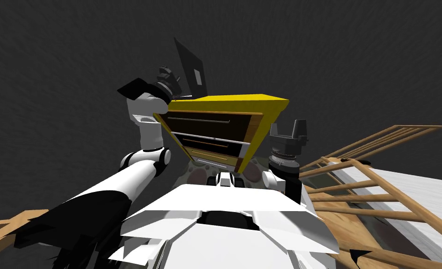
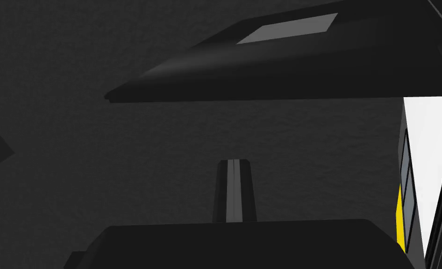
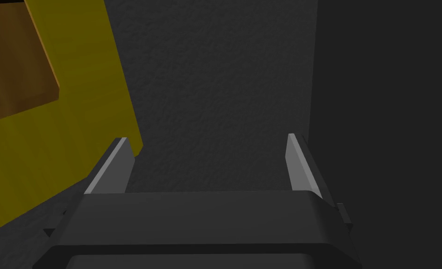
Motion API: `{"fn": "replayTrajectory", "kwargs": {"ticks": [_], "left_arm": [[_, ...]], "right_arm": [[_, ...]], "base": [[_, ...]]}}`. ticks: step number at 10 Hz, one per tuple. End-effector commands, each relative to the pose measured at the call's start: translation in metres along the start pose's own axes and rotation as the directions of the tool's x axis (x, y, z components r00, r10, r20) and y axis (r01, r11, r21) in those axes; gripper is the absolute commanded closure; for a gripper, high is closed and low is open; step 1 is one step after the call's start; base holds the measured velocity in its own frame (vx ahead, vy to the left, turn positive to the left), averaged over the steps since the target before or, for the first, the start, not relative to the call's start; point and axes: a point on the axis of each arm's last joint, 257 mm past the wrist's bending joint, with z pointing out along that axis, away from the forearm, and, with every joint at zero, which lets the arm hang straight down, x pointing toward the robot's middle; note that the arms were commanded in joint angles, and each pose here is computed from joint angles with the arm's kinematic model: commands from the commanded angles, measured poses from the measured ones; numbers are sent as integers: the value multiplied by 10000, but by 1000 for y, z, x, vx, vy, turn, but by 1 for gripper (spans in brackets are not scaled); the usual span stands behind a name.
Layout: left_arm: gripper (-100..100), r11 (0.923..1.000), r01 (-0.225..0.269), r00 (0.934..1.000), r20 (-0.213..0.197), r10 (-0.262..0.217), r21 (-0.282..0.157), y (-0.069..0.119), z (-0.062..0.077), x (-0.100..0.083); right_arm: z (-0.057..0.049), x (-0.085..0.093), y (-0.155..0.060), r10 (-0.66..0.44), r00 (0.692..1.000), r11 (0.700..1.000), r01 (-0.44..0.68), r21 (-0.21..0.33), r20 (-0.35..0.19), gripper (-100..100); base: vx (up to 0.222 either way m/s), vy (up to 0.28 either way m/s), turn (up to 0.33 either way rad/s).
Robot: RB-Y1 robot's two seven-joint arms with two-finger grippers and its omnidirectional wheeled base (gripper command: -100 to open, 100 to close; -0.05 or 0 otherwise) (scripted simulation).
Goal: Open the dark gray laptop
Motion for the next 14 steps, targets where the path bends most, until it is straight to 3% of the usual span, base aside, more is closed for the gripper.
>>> {"fn": "replayTrajectory", "kwargs": {"ticks": [1,4,6,8,9,10,12,14], "left_arm": [[-100,9991,-349,9994,-12,349,258,-20,2,1],[-100,9931,-979,9951,-31,983,638,-50,2,3],[-100,9815,-1643,9862,-32,1654,982,-76,-2,8],[-100,9643,-2384,9707,-26,2403,1153,-91,-6,13],[-100,9529,-2821,9588,-13,2840,1115,-91,-7,15],[-100,9455,-3156,9484,-59,3170,805,-75,-6,17],[-100,9369,-3480,9370,-186,3488,334,-49,-6,19],[-100,9232,-3835,9232,-391,3824,-260,-15,-6,21]], "right_arm": [[0,0,0,0,10000,10000,0,0,0,0],[0,0,0,-2,10000,10000,2,1,-2,0],[0,0,0,-1,10000,10000,1,0,-1,0],[0,0,0,-1,10000,10000,1,1,-1,0],[0,0,0,-1,10000,10000,1,0,-1,0],[0,0,0,-1,10000,10000,1,0,-1,0],[0,0,0,-2,10000,10000,2,2,-1,0],[0,0,0,-2,10000,10000,2,2,0,0]], "base": [[-29,30,-115],[-44,69,-80],[-38,63,-89],[-35,59,-77],[-44,51,-139],[6,28,-86],[80,-7,3],[156,-55,4]]}}
